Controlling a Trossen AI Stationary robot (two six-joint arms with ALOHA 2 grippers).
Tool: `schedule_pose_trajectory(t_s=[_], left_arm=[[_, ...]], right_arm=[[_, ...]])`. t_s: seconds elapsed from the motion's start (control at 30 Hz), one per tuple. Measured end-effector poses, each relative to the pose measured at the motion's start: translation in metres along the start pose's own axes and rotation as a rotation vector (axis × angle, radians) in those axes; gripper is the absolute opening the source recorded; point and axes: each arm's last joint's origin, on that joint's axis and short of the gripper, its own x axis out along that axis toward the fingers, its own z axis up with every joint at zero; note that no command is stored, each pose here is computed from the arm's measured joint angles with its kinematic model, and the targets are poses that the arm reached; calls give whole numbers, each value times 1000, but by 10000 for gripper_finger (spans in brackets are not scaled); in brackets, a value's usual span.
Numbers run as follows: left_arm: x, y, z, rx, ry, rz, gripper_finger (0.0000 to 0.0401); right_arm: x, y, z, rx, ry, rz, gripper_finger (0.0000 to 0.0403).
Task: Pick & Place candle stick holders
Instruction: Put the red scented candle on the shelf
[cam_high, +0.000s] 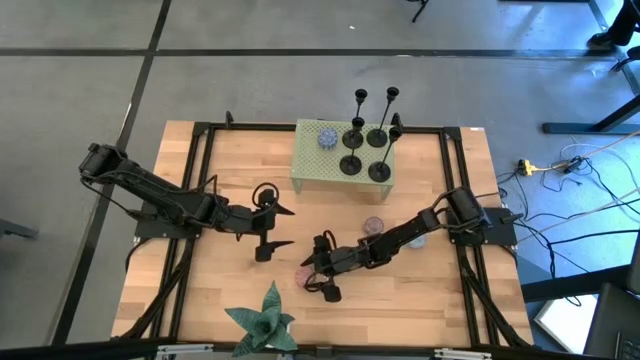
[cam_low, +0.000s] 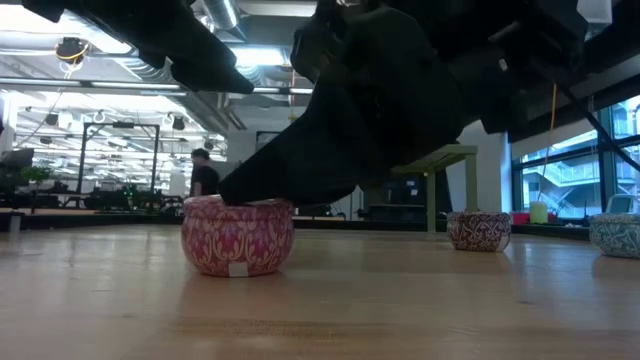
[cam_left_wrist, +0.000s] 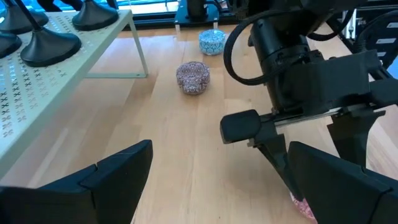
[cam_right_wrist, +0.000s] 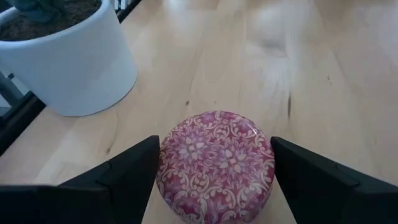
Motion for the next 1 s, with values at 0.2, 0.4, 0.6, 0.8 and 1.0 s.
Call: schedule_pose_trajectory(t_s=[0.2, 0.4, 0.6, 0.8, 1.0], left_arm=[[0, 0, 0, -1, 2, -8, 373], [0, -2, -1, -54, 12, -61, 373], [15, -8, -13, -36, 91, -95, 373], [38, -16, -30, -19, 158, -132, 373], [54, -27, -36, -34, 132, -317, 373]], right_arm=[[0, 0, 0, -6, 5, 0, 305], [-3, 0, 3, -29, 15, -2, 305], [-17, 0, 15, -57, 60, -45, 305], [-27, 1, 27, -103, 46, -67, 305], [-52, 2, 48, -106, 76, -70, 305]])
